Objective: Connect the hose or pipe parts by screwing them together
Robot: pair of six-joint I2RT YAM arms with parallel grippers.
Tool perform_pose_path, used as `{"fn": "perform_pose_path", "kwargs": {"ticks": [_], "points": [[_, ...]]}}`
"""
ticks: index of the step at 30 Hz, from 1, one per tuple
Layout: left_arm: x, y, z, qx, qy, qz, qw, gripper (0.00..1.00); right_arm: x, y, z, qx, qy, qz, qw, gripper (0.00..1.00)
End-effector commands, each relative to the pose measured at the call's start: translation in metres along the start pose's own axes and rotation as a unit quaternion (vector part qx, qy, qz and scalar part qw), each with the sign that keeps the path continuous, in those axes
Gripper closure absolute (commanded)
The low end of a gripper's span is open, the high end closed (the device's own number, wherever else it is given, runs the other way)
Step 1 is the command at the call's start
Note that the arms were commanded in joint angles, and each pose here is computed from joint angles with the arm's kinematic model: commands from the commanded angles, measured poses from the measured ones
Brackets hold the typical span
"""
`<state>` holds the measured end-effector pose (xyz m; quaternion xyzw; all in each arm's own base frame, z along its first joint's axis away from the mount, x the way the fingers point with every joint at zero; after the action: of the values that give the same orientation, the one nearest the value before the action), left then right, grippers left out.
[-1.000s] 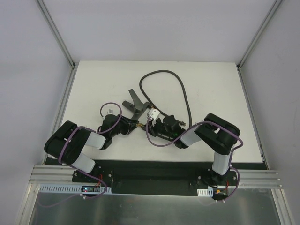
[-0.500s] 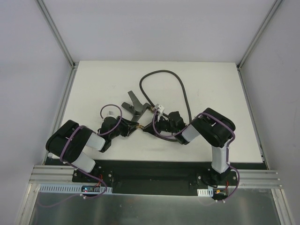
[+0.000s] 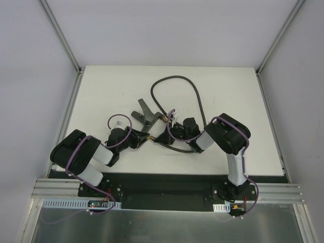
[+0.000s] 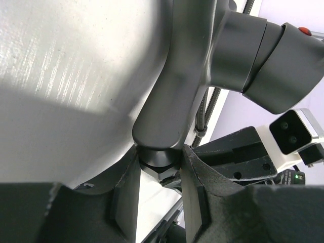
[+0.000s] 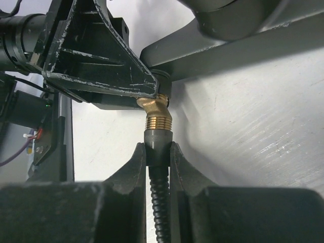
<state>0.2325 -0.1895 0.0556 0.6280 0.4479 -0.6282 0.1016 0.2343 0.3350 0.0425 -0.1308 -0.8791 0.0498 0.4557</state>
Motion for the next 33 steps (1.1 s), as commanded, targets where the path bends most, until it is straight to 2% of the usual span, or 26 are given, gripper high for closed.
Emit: {"fn": "perform_pose_path", "kwargs": {"ticks": [1,21,26,29,33], "points": [[-0.070,-0.019,0.011,0.036,0.043,0.181,0.982,1.00,0.050,0.010,-0.043,-0.067,-0.071,-0.120,0.988,0.99],[-0.073,-0.026,0.016,0.049,0.038,0.211,0.976,1.00,0.058,0.014,-0.056,-0.042,-0.005,-0.155,0.987,0.99],[-0.075,-0.027,0.016,0.050,0.035,0.216,0.974,1.00,0.057,0.014,-0.061,-0.048,-0.001,-0.154,0.987,0.92],[-0.076,-0.027,0.015,0.049,0.034,0.216,0.975,1.00,0.054,0.013,-0.062,-0.052,0.005,-0.149,0.987,0.84],[-0.076,-0.025,0.015,0.049,0.032,0.213,0.975,1.00,0.051,0.011,-0.060,-0.054,0.012,-0.142,0.988,0.81]]}}
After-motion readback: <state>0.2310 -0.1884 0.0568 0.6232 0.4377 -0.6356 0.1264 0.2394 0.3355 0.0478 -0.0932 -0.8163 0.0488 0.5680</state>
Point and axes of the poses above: each gripper's point midway between its finger pads, its own y axis out along the fingers, its own x axis along the line the jaws close on, z = x × y, the point moved 4 cm from there along -y, back along the fingers, and after that the axes turned 13 degrees about y, right-handed, at the moved point
